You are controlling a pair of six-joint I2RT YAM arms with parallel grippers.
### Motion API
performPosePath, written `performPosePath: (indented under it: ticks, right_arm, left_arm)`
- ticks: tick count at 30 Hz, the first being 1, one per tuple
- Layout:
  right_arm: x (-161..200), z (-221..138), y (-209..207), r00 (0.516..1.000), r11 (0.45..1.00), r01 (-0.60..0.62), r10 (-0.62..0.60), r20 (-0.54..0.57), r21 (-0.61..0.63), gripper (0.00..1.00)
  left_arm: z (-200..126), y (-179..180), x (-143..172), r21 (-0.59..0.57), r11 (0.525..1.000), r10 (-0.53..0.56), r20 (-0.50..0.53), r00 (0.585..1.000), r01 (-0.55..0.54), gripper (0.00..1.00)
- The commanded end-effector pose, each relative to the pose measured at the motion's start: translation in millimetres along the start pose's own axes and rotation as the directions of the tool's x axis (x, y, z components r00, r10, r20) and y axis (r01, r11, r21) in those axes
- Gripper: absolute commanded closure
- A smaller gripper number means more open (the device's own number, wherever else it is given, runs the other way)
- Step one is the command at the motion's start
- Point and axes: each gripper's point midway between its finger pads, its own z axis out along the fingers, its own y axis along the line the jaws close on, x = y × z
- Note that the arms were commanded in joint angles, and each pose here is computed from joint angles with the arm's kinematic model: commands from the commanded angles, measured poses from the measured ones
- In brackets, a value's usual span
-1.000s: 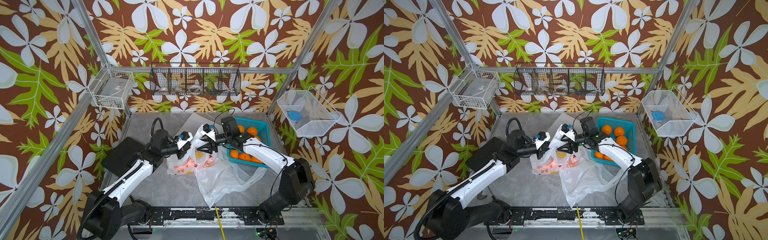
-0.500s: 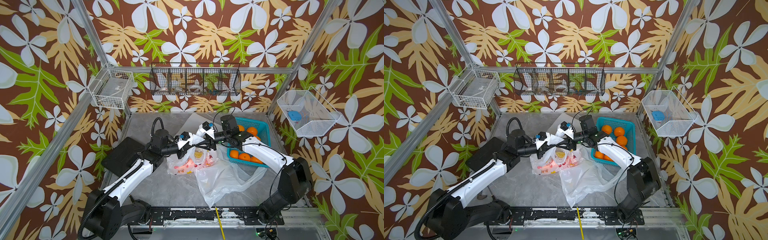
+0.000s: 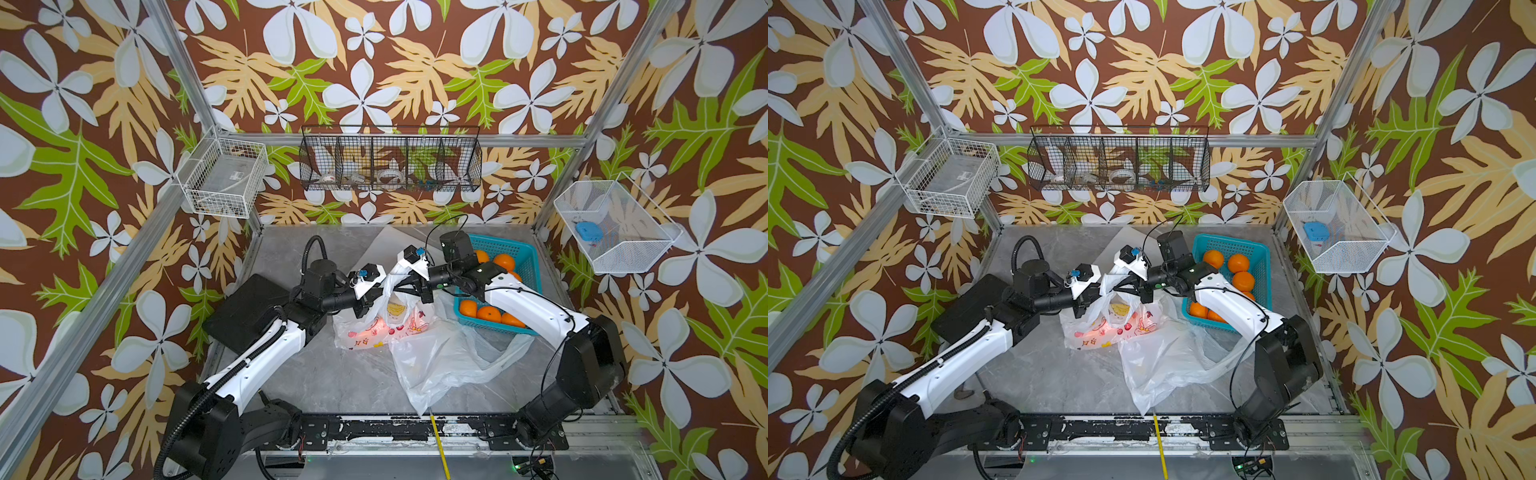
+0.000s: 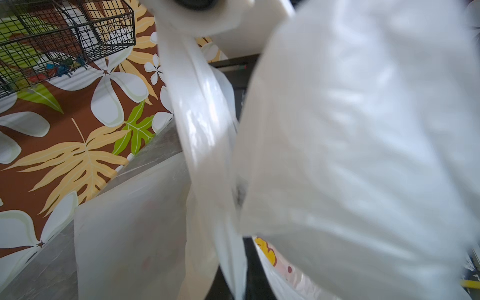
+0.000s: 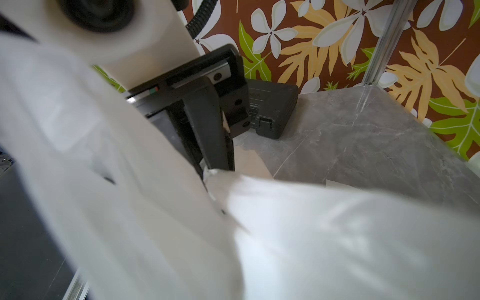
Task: Place the oranges into plastic bags & tie knots
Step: Tie the plastic bag at the center of the board.
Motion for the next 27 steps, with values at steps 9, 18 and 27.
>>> performPosePath:
  ticks: [9, 18, 27]
  right_arm:
    - [-6, -1, -4, 1.000, 0.999, 0.025, -0.026, 0.010, 0.027, 1.00]
    - [-4, -1, -7, 1.000, 0.999, 0.024, -0.024, -0.002, 0.048, 1.00]
    - [-6, -2, -4, 0.999, 0.998, 0.036, -0.036, 0.002, 0.048, 1.00]
  left_arm:
    - [-9, -5, -31, 0.015, 1.000, -0.013, 0.106, 0.994, 0.011, 0.49]
    - [-12, -10, -61, 0.047, 0.999, -0.021, 0.204, 0.979, 0.011, 0.44]
    - [-4, 0, -63, 0.029, 0.999, -0.044, 0.202, 0.978, 0.039, 0.69]
